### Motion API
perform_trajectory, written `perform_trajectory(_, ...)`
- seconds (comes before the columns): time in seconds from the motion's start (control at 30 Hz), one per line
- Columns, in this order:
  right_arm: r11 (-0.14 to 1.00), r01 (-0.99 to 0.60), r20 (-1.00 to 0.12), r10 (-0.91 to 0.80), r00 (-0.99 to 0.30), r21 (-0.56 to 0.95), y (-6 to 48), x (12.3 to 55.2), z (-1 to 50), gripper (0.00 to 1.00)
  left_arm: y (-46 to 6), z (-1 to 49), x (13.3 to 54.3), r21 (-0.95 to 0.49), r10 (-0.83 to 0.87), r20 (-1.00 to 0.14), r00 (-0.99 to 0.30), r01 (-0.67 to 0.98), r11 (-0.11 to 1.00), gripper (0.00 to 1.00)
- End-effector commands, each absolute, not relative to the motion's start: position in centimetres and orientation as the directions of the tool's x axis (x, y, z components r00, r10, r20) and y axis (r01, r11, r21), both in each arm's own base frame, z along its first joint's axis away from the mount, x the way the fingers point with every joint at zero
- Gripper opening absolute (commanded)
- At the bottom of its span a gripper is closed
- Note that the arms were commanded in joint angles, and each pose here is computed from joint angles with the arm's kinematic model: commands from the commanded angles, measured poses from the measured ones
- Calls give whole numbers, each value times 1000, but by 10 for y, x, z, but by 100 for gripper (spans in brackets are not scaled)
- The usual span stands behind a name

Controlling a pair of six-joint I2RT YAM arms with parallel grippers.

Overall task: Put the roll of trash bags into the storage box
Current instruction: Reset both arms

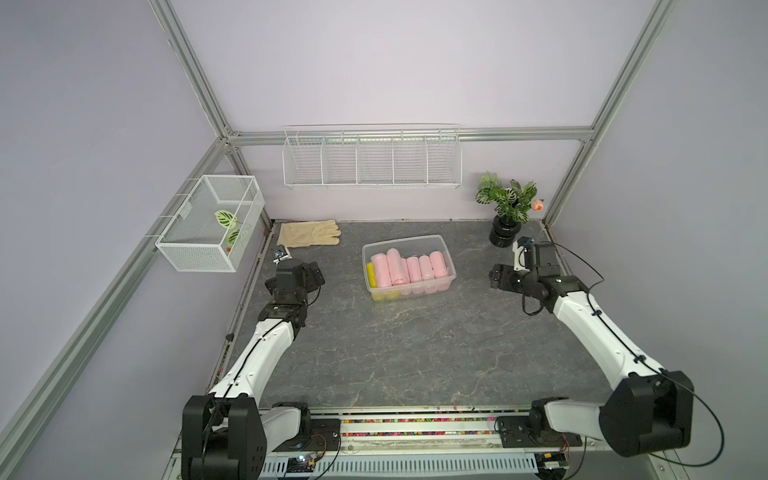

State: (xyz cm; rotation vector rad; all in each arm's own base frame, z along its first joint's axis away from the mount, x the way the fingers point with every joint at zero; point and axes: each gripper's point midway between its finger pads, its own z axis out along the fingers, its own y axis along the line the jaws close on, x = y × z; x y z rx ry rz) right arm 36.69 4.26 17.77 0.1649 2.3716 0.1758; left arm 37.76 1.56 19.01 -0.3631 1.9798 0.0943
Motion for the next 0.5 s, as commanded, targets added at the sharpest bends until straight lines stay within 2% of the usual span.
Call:
perform_trajectory(0.0,991,109,-760,132,-636,81,21,381,178,99,28,196,378,-26,-119,-953,-280,-314,949,100)
perform_trajectory(0.23,995,94,-835,29,-550,-27,10,387,155,99,44,163,383,-3,-122,-955,-270,-403,915,100)
perform_trajectory(0.47,993,76,-861,-43,-507,-94,4,379,131,99,29,136,394,-16,-110,-955,-277,-320,947,100)
